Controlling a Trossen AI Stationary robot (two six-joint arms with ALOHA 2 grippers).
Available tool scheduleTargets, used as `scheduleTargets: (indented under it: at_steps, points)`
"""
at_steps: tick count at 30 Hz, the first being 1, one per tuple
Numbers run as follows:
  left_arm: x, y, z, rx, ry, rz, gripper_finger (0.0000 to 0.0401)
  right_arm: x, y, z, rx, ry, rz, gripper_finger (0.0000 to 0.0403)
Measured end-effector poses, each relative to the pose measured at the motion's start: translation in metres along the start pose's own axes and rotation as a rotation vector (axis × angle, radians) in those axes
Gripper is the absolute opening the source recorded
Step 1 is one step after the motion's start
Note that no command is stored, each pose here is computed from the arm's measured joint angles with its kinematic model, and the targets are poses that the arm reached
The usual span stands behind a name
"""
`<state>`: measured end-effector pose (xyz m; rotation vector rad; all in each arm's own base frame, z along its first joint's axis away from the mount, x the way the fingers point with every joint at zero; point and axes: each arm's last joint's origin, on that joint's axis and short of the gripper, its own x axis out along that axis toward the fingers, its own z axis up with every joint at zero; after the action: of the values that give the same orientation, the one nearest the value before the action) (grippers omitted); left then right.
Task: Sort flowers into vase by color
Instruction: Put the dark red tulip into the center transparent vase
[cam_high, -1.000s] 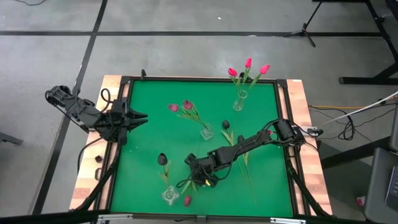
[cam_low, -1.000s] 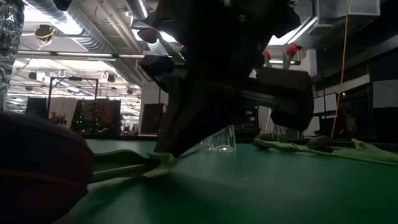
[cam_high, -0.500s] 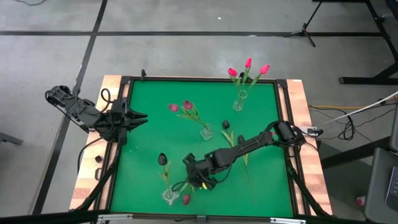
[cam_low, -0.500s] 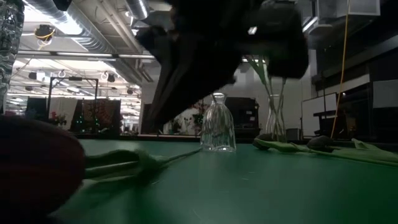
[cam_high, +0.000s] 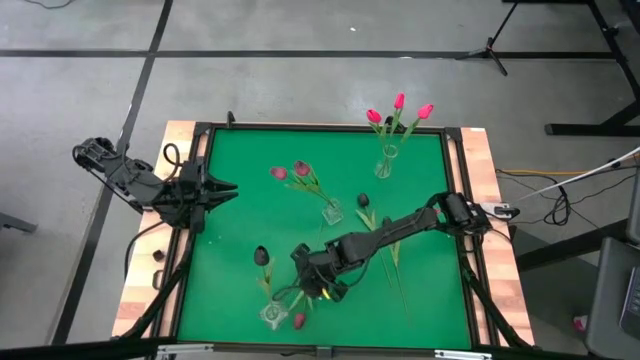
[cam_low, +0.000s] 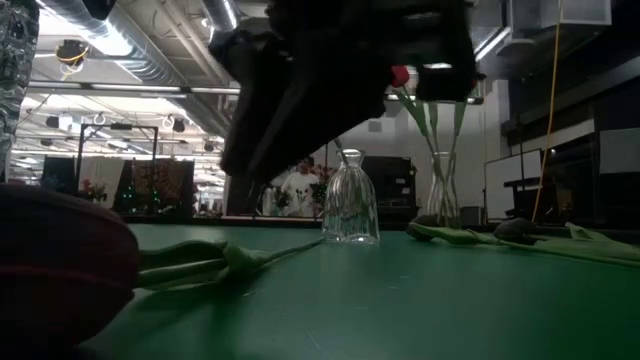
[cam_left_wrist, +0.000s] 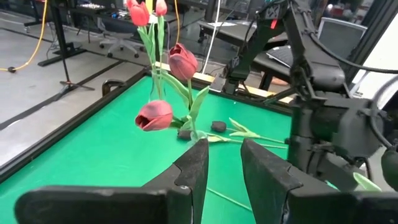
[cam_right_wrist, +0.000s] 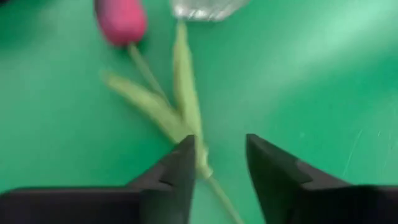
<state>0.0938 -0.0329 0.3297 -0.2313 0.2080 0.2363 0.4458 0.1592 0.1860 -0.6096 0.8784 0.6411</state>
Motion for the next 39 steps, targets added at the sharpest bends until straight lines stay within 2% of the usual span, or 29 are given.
scheduleTargets:
  at_steps: [5, 10, 15, 22, 30, 39]
  points:
    - [0.000, 0.000, 0.000, 0.003, 0.004, 0.001, 0.0092, 0.004, -0.011, -0.004, 0.019, -0.060, 0.038, 0.0223]
    - [0.000, 0.001, -0.002, -0.009, 0.017, 0.007, 0.0092, 0.003, -0.006, -0.005, -0.034, -0.065, 0.119, 0.0246]
    - [0.000, 0.001, -0.002, -0.012, 0.015, 0.007, 0.0092, 0.012, -0.006, -0.008, -0.101, -0.069, 0.129, 0.0227]
    - [0.000, 0.001, -0.002, -0.012, 0.015, 0.007, 0.0092, 0.032, -0.006, -0.017, -0.097, -0.049, 0.138, 0.0198]
    - [0.000, 0.001, -0.003, -0.005, 0.022, 0.010, 0.0092, 0.033, -0.003, -0.020, -0.092, -0.016, 0.160, 0.0170]
    - [0.000, 0.002, -0.003, 0.001, 0.029, 0.013, 0.0092, 0.048, -0.001, -0.026, -0.086, 0.005, 0.174, 0.0099]
